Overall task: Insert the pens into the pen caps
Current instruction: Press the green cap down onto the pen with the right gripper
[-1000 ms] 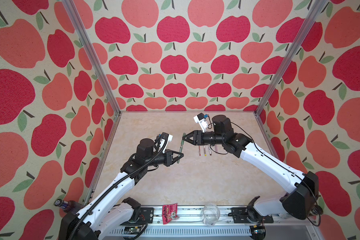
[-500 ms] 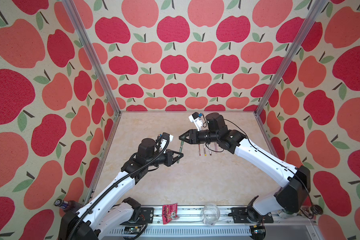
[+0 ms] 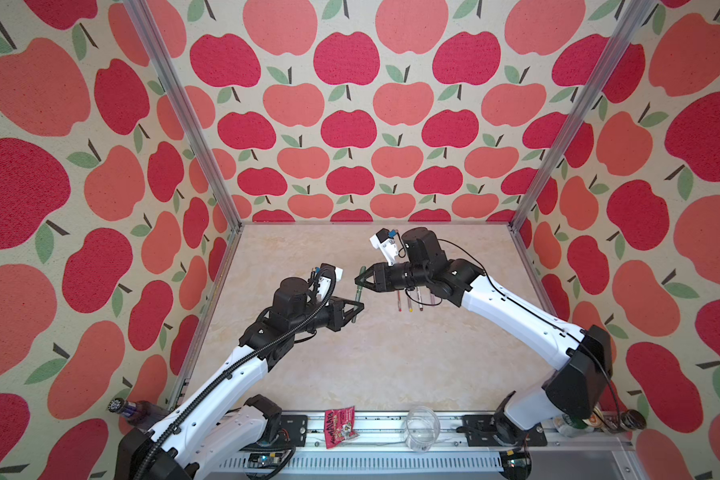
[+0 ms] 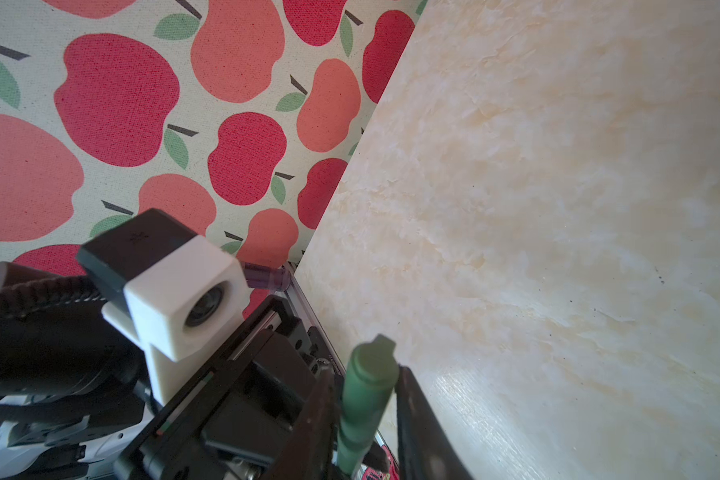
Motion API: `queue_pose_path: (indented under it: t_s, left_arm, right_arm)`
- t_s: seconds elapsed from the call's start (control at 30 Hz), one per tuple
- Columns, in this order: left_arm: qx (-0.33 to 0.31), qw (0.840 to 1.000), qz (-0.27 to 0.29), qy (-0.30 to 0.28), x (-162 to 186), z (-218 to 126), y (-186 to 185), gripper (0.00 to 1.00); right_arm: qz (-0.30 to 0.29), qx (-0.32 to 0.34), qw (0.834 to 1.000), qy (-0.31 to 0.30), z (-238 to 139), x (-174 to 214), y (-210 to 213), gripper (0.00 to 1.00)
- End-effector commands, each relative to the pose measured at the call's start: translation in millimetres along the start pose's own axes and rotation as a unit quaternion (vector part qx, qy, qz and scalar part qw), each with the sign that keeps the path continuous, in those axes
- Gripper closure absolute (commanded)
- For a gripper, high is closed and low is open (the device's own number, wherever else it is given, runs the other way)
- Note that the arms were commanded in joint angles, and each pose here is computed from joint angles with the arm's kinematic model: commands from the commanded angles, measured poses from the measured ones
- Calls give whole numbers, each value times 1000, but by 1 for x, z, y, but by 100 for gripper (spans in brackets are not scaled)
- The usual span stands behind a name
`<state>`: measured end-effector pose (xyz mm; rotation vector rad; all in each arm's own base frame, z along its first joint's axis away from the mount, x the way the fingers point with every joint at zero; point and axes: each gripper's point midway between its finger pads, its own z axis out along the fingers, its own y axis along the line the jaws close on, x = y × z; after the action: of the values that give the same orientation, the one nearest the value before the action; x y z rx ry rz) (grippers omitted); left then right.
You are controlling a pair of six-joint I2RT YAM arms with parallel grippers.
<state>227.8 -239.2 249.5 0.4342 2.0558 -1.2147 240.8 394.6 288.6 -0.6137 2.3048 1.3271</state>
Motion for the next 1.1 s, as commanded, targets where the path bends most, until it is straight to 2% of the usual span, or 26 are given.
queue_pose_path:
  t_s: [0.0, 0.33, 1.07]
  left_arm:
    - [3, 999, 29, -23, -17, -6, -11, 94]
    - [-13, 997, 42, -65, -37, -11, -13, 94]
    - [-15, 977, 125, -173, -141, -37, -46, 94]
  right_arm:
    - [-5, -3, 1000, 4, 2, -2, 6, 78]
    - [4, -4, 1000, 16, 7, 4, 2, 94]
    - [21, 3, 998, 61, 22, 35, -4, 99]
